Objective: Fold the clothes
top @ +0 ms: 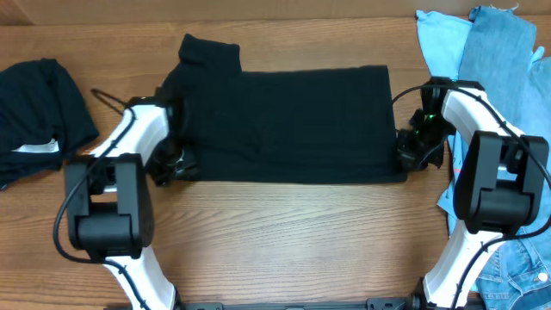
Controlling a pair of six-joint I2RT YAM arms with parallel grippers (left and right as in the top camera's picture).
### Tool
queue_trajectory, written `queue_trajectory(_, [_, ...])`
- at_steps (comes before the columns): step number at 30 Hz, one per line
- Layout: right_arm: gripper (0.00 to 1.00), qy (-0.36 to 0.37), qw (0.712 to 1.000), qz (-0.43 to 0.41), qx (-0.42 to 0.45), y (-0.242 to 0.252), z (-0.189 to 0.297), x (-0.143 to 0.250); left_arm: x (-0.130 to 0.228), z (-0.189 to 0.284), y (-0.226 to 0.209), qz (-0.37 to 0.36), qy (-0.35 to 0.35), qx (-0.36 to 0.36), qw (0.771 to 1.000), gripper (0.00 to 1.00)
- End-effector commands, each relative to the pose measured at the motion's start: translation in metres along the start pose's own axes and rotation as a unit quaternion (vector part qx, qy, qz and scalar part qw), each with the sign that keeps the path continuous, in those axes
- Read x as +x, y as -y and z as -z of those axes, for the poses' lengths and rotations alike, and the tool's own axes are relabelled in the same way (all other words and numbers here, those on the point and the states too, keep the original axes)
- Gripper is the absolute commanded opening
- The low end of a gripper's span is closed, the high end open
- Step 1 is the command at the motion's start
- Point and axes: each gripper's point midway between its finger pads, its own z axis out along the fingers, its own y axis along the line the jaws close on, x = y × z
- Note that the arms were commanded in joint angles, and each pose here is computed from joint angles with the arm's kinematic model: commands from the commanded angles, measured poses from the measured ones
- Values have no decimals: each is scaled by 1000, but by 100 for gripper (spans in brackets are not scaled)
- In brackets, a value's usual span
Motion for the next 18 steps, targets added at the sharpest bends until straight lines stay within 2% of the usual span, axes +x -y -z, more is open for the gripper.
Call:
queue_trajectory(1, [13, -64, 996, -16, 58, 24, -21, 23, 20, -39, -54, 18, -59, -75, 995, 55])
queue_trajectory(6, [16, -105, 991, -18, 75, 31, -17, 43, 43, -53, -73, 22, -99, -87, 991, 55])
queue_trajectory(10, [17, -98, 992, -17, 73, 30, -18, 40, 54, -58, -77, 15, -116, -91, 989, 56])
queue_trajectory(14, [17, -85, 994, -17, 70, 29, -19, 34, 49, -57, -74, 13, -108, -85, 990, 57])
queue_trajectory(15, [17, -82, 994, -17, 70, 29, -19, 32, 46, -54, -70, 15, -103, -75, 992, 57])
queue_trajectory(16, [10, -78, 994, -17, 69, 28, -20, 30, 42, -49, -64, 16, -96, -57, 994, 57])
queue_trajectory(18, [7, -62, 996, -20, 61, 25, -16, 23, 27, -28, -52, 8, -57, -12, 998, 57])
